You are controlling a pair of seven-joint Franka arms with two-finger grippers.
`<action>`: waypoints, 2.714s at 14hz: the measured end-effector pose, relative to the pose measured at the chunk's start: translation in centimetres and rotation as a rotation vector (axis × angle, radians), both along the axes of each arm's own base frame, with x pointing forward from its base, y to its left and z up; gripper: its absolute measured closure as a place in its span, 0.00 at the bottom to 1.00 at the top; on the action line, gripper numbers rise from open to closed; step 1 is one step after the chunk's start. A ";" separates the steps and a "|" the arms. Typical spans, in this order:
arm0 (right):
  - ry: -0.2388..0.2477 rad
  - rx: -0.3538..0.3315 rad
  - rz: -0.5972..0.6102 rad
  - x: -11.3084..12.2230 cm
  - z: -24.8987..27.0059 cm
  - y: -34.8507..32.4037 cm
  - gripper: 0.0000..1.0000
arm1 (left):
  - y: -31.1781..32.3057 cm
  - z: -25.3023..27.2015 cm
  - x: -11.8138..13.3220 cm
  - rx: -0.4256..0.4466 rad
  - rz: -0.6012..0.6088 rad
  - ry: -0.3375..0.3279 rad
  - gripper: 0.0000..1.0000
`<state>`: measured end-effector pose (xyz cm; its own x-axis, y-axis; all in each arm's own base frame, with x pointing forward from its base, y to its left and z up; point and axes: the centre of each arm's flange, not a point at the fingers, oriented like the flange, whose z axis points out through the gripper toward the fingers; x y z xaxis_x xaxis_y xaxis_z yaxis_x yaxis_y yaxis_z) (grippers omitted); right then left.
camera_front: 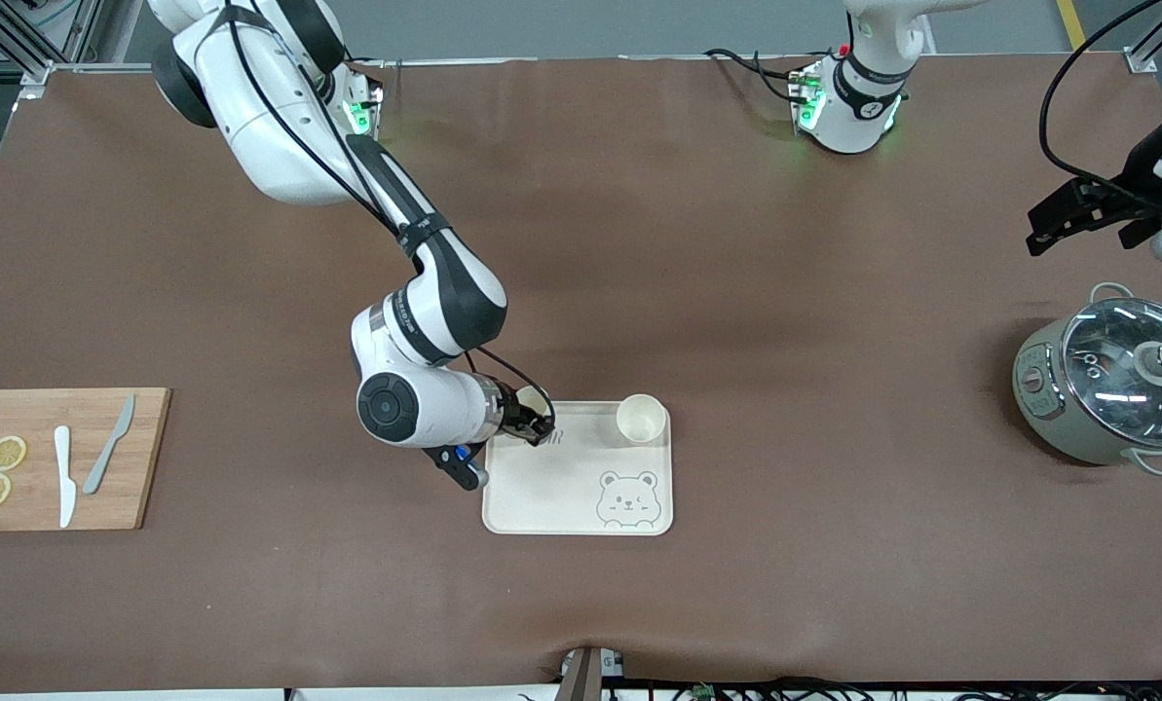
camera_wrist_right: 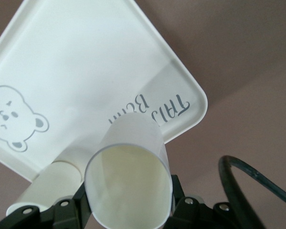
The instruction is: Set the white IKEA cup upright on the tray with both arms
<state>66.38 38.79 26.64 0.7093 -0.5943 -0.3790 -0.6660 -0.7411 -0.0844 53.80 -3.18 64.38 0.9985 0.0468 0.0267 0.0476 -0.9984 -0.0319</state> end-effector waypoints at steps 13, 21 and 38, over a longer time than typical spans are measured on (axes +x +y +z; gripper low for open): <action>-0.015 -0.003 -0.056 2.0 -3.6 -2.5 0.00 | 0.9 -0.2 0.5 -0.004 0.012 -0.008 0.00; -0.049 0.015 -0.088 4.4 7.1 -7.8 0.00 | 0.7 -0.1 0.7 -0.005 0.007 -0.020 0.00; -0.056 0.012 -0.207 3.0 27.7 -37.0 0.00 | 0.1 -0.3 0.7 -0.005 -0.006 -0.017 0.00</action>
